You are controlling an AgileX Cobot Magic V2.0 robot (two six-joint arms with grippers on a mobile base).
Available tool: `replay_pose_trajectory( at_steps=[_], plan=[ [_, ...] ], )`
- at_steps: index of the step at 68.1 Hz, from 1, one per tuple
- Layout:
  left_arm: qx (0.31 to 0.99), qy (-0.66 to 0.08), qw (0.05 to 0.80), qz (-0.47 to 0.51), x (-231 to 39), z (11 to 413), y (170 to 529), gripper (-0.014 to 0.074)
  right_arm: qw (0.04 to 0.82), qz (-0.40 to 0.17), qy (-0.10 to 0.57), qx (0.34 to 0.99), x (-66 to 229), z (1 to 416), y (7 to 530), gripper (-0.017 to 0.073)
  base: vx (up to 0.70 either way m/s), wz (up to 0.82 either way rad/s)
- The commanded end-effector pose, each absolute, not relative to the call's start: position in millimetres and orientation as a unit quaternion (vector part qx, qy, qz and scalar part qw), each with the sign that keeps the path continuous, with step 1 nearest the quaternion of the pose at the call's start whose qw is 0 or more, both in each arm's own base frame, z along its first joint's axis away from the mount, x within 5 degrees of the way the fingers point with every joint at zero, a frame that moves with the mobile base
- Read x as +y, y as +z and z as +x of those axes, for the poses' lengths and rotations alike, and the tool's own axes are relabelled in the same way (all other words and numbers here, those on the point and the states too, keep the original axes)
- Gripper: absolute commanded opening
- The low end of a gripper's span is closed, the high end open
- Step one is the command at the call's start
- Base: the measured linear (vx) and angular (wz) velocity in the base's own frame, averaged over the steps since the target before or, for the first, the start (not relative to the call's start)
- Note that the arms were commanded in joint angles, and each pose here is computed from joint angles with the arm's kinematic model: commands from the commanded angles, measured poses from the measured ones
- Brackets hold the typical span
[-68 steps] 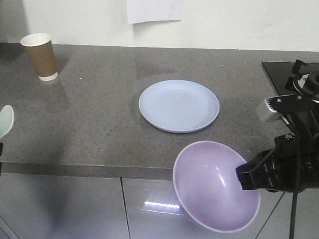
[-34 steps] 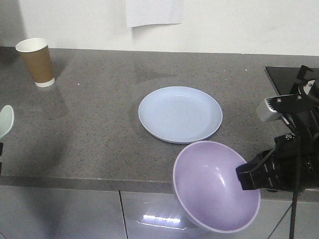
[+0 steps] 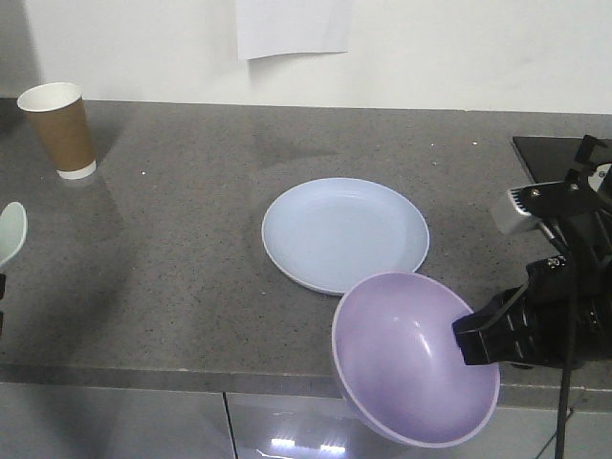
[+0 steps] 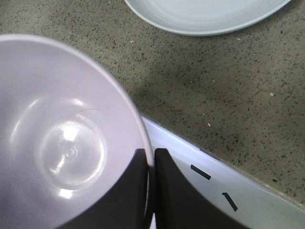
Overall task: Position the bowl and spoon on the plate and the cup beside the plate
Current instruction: 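Drive the base up to the plate, holding the bowl beside it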
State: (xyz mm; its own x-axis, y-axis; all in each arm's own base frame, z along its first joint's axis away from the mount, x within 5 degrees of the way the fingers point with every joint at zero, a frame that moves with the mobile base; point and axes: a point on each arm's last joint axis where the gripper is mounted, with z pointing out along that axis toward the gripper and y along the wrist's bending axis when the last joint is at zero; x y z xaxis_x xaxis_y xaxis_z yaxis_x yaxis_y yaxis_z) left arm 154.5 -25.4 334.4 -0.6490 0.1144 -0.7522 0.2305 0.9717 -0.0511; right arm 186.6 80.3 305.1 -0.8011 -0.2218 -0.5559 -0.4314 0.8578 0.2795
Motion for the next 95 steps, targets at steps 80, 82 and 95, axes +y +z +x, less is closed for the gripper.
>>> replay_pose_trajectory(
  at_steps=[80, 82, 95],
  plan=[
    [0.886, -0.078, 0.447, 0.091, -26.9, 156.0, 347.3, 0.0066, 0.294, -0.168, 0.212, 0.917, 82.1, 188.9, 317.4, -0.0001, 0.05, -0.02],
    [0.886, -0.078, 0.447, 0.091, -26.9, 156.0, 347.3, 0.0066, 0.294, -0.168, 0.212, 0.917, 82.1, 188.9, 317.4, -0.0001, 0.04, -0.01],
    [0.886, -0.078, 0.447, 0.091, -26.9, 156.0, 347.3, 0.0066, 0.294, -0.168, 0.212, 0.917, 82.1, 188.9, 317.4, -0.0001, 0.03, 0.0]
  ],
)
